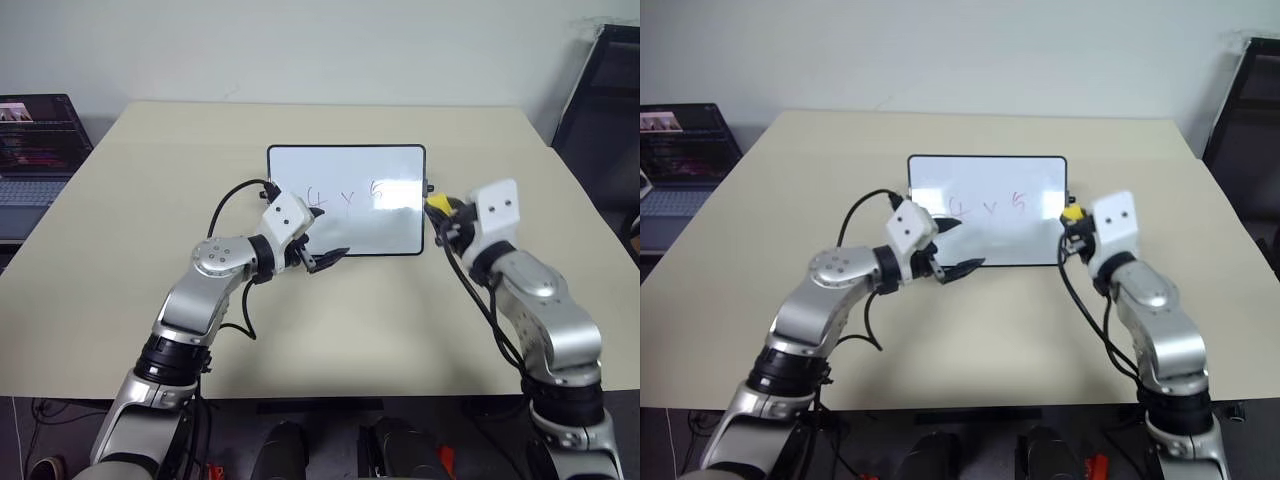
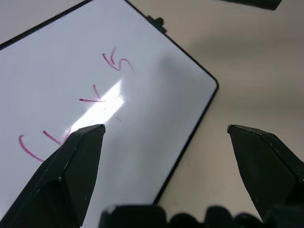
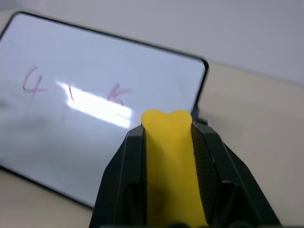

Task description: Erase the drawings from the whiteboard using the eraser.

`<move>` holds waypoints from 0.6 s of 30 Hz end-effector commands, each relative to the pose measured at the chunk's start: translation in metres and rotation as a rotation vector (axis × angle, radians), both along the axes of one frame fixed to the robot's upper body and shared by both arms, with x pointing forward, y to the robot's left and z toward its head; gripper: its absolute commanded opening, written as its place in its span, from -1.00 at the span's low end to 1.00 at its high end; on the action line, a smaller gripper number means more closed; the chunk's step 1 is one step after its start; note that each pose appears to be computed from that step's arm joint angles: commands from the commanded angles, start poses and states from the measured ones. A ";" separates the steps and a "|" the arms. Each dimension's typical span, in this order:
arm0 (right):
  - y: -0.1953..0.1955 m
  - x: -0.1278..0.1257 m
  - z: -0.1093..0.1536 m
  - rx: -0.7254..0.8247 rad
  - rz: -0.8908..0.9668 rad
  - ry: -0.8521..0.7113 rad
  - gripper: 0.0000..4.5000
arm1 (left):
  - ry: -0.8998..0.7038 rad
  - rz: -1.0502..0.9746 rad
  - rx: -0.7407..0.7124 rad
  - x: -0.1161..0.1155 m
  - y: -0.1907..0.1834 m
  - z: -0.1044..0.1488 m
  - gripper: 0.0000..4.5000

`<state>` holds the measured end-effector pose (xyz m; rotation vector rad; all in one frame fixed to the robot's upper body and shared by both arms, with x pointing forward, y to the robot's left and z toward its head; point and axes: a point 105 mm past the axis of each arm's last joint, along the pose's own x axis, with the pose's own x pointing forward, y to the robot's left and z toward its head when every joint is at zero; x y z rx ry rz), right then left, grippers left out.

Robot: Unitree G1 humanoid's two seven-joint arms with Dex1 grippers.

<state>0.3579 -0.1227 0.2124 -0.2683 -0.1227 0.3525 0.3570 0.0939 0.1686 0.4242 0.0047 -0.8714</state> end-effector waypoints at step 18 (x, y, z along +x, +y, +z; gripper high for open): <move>0.065 0.071 0.019 -0.170 0.082 -0.118 -0.56 | -0.059 -0.020 0.036 -0.004 -0.010 0.014 1.00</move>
